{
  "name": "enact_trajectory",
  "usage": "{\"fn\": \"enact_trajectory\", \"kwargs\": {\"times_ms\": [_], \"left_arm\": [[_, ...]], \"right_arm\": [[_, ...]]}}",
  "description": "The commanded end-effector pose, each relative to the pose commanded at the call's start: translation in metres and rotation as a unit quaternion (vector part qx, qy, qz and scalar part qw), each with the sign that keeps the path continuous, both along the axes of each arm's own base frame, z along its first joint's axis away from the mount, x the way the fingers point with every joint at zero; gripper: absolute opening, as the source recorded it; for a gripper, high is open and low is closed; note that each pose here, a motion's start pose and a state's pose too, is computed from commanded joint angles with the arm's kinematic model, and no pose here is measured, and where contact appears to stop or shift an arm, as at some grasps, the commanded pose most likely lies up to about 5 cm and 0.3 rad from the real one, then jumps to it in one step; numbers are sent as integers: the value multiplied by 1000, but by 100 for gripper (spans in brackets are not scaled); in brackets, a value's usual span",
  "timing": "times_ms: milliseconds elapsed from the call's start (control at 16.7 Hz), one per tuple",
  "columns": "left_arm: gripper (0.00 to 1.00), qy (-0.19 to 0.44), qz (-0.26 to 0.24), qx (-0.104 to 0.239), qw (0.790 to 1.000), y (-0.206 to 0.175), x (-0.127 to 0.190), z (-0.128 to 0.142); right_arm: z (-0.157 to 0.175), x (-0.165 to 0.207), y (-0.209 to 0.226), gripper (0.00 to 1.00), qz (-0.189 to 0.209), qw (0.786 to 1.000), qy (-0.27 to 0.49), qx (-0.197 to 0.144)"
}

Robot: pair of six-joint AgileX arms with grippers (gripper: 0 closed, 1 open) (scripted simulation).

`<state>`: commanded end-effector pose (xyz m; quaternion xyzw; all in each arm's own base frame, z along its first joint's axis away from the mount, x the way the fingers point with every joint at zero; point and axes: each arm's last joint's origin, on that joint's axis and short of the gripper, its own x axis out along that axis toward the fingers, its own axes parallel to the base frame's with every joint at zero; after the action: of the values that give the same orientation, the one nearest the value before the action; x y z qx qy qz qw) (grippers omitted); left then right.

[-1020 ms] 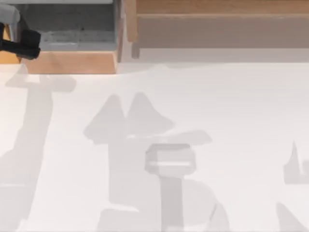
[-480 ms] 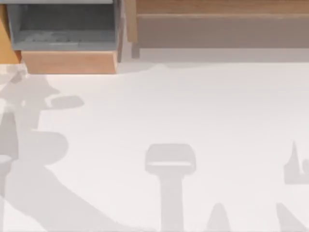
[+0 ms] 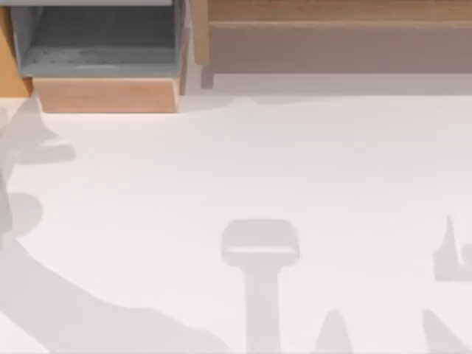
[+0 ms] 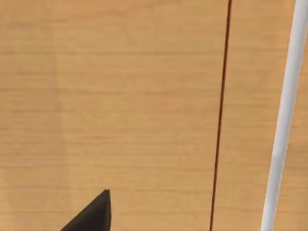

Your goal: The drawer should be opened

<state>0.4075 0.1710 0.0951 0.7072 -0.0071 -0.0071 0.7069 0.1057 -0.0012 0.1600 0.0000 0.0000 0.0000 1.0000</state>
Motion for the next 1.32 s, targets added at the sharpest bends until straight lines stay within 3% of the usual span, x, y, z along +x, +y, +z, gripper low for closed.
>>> {"fn": "enact_trajectory", "kwargs": {"times_ms": [840, 1320], "left_arm": [[100, 0, 0, 0, 1000, 0, 25, 0], [40, 0, 0, 0, 1000, 0, 25, 0]], "right_arm": [[0, 0, 0, 100, 0, 1000, 0, 0], [0, 0, 0, 100, 0, 1000, 0, 0]]}}
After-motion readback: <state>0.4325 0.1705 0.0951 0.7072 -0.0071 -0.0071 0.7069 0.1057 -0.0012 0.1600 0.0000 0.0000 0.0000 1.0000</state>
